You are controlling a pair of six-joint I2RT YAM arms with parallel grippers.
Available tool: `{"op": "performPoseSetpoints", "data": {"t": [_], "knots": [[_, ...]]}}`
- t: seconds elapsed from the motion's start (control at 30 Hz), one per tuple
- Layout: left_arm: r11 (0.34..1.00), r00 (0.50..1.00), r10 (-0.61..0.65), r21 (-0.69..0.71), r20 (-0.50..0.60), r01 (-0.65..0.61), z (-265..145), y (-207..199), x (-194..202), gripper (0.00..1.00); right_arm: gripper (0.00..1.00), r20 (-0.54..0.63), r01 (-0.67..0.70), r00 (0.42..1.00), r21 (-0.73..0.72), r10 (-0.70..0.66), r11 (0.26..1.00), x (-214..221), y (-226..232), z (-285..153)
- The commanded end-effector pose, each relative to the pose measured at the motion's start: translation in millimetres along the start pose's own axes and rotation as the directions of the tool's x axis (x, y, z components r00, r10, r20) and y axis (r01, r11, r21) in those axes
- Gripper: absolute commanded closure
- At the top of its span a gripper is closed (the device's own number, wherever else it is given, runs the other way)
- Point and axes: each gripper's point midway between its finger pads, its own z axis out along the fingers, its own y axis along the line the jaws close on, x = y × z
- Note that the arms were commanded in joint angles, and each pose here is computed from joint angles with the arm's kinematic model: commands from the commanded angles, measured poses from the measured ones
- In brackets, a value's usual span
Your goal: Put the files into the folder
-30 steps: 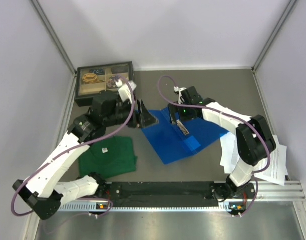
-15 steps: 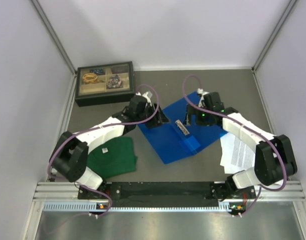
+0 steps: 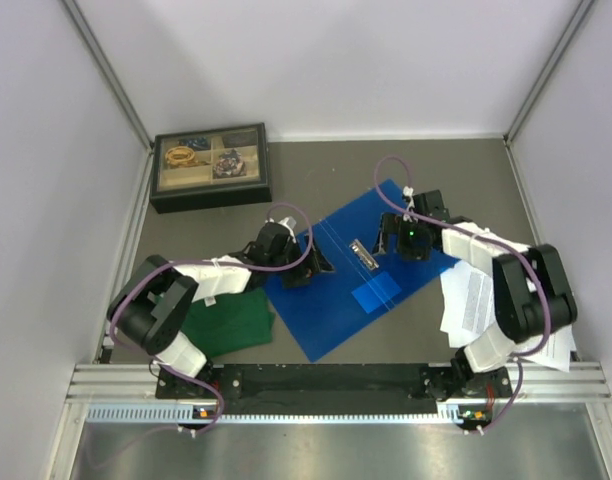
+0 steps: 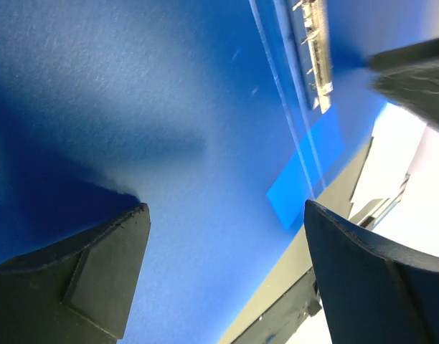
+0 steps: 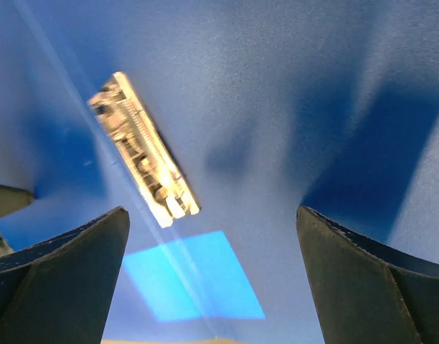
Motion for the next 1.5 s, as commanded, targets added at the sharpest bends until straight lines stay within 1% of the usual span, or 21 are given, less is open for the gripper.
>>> {"op": "performPoseSetpoints", "data": {"t": [0.0,0.03,0.13,0.3,0.4,0.43,0.5,0.53,0.6,0.63,0.73,0.87,0.9,0.93,1.07,1.13,1.2,1.23,1.27,1.33,1.47], "knots": [[1.0,0.999,-0.016,0.012,0.05,0.015,11,13,-2,0.08,0.01,0.002,-0.021,1.0,-0.032,0.021,0.999,-11,-3,27],[0.999,0.998,-0.024,0.035,0.051,0.022,13,10,-3,0.09,0.01,-0.014,-0.02,1.0,-0.026,0.02,0.999,-13,-5,37],[0.998,0.998,-0.049,0.045,0.037,0.047,18,15,1,0.11,0.01,-0.019,-0.002,1.0,-0.007,0.002,1.0,-22,-10,53],[0.997,0.997,-0.064,0.052,0.052,0.062,18,20,2,0.11,0.01,-0.04,-0.018,0.999,-0.014,0.017,1.0,-33,-8,65],[0.999,0.999,-0.032,0.046,0.042,0.03,19,16,-1,0.11,0.02,-0.041,-0.031,0.999,-0.047,0.029,0.998,-43,2,63],[0.998,0.999,-0.011,0.068,0.038,0.009,20,5,-6,0.11,0.03,-0.041,-0.033,0.999,-0.057,0.031,0.998,-45,6,62],[0.998,1.0,-0.005,0.062,0.023,0.004,23,1,-9,0.11,0.05,-0.042,-0.051,0.998,-0.071,0.048,0.996,-49,12,56],[0.997,1.0,-0.001,0.082,0.031,-0.002,23,-11,-17,0.11,0.06,-0.04,-0.059,0.998,-0.074,0.056,0.996,-51,14,52],[0.998,1.0,-0.012,0.066,0.019,0.01,26,-14,-19,0.13,0.09,-0.044,-0.083,0.996,-0.106,0.079,0.991,-51,25,40],[0.997,1.0,-0.01,0.076,0.03,0.007,28,-23,-27,0.14,0.09,-0.052,-0.091,0.995,-0.123,0.085,0.988,-47,28,36],[0.998,0.999,-0.032,0.06,0.032,0.03,34,-31,-34,0.2,0.09,-0.042,-0.103,0.994,-0.159,0.097,0.982,-40,36,16],[0.998,0.999,-0.046,0.035,0.006,0.046,49,-33,-29,0.24,0.1,-0.06,-0.126,0.991,-0.175,0.117,0.977,-17,33,1],[0.998,0.999,-0.048,0.032,0.003,0.047,51,-34,-28,0.25,0.12,-0.05,-0.127,0.991,-0.176,0.12,0.976,-15,33,-1],[0.998,0.999,-0.054,0.035,0.002,0.054,53,-36,-28,0.26,0.13,-0.068,-0.143,0.989,-0.169,0.133,0.975,-1,28,0],[0.996,0.997,-0.071,0.051,-0.024,0.072,66,-36,-19,0.31,0.2,-0.068,-0.17,0.985,-0.231,0.158,0.958,16,33,-4],[0.994,0.995,-0.095,0.049,-0.033,0.097,72,-32,-16,0.31,0.21,-0.071,-0.197,0.98,-0.264,0.184,0.944,22,36,0],[0.991,0.994,-0.109,0.073,-0.031,0.111,75,-36,-18,0.31,0.21,-0.095,-0.233,0.972,-0.283,0.215,0.93,29,37,7],[0.99,0.993,-0.115,0.075,-0.039,0.118,79,-35,-17,0.31,0.22,-0.093,-0.233,0.972,-0.309,0.214,0.922,26,41,9],[0.989,0.993,-0.114,0.087,-0.038,0.117,80,-38,-19,0.31,0.22,-0.124,-0.262,0.964,-0.298,0.235,0.918,31,38,15],[0.988,0.992,-0.117,0.099,-0.042,0.12,85,-40,-19,0.28,0.23,-0.102,-0.246,0.969,-0.342,0.225,0.907,19,46,19],[0.98,0.989,-0.137,0.142,-0.046,0.142,93,-44,-22,0.24,0.23,-0.1,-0.261,0.965,-0.327,0.242,0.908,3,46,29]]}}
